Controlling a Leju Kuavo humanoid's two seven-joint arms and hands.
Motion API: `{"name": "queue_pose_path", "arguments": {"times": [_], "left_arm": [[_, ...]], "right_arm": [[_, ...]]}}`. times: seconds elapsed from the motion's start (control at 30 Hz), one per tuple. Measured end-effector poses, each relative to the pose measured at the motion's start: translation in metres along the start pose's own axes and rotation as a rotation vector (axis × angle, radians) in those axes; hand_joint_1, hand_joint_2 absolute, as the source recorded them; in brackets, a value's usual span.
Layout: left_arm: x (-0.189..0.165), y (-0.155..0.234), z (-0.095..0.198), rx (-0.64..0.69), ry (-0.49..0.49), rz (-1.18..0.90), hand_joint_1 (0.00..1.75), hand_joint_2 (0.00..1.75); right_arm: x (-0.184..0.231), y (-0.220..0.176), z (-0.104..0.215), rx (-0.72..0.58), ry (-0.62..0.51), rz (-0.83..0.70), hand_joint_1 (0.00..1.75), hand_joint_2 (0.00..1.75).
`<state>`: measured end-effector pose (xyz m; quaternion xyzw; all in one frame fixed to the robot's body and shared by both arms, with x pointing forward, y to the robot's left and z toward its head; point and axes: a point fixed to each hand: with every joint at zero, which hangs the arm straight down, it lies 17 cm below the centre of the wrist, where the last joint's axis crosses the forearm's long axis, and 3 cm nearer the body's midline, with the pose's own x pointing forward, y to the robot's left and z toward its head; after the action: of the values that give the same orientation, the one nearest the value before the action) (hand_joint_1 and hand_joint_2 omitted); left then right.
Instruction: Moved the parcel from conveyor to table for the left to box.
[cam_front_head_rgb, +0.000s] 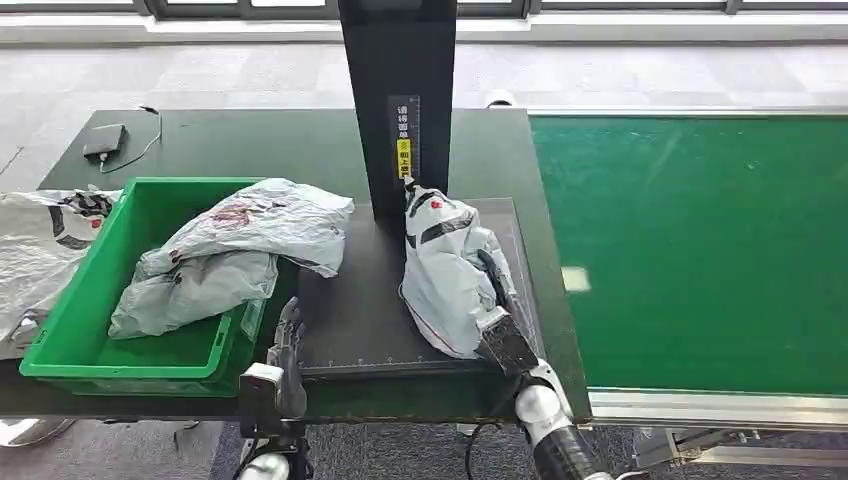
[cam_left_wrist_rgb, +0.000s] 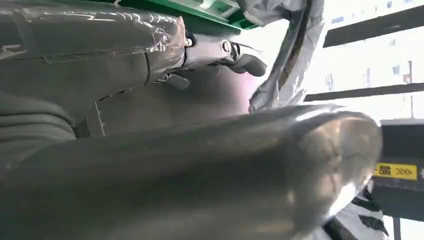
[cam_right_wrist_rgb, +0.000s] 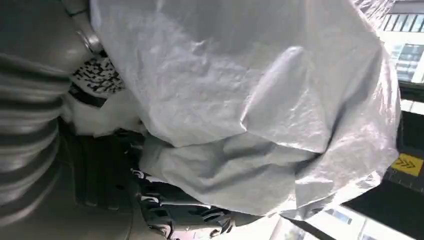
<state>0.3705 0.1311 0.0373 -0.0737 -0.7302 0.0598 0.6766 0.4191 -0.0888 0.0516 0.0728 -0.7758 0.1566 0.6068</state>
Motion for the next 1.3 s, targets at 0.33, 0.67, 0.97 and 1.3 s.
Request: {"name": "queue_pose_path", "arguments": {"times": [0.33,0.67,0.97,1.3], "left_arm": [[0.017,-0.031,-0.025,-0.084,-0.053,0.01,0.0,0.0],[0.018,-0.03,-0.028,-0.073,-0.065,0.013,0.0,0.0],[0.018,-0.03,-0.028,-0.073,-0.063,0.013,0.0,0.0],[0.018,-0.03,-0.028,-0.073,-0.064,0.013,0.0,0.0]], "right_arm": [[0.048,-0.015,0.074,-0.117,-0.119,0.087,0.0,1.75],[0.063,-0.012,0.096,-0.085,-0.149,0.079,0.0,1.75],[0.065,-0.013,0.099,-0.082,-0.152,0.083,0.0,1.75],[0.064,-0.014,0.1,-0.079,-0.15,0.087,0.0,1.75]]}}
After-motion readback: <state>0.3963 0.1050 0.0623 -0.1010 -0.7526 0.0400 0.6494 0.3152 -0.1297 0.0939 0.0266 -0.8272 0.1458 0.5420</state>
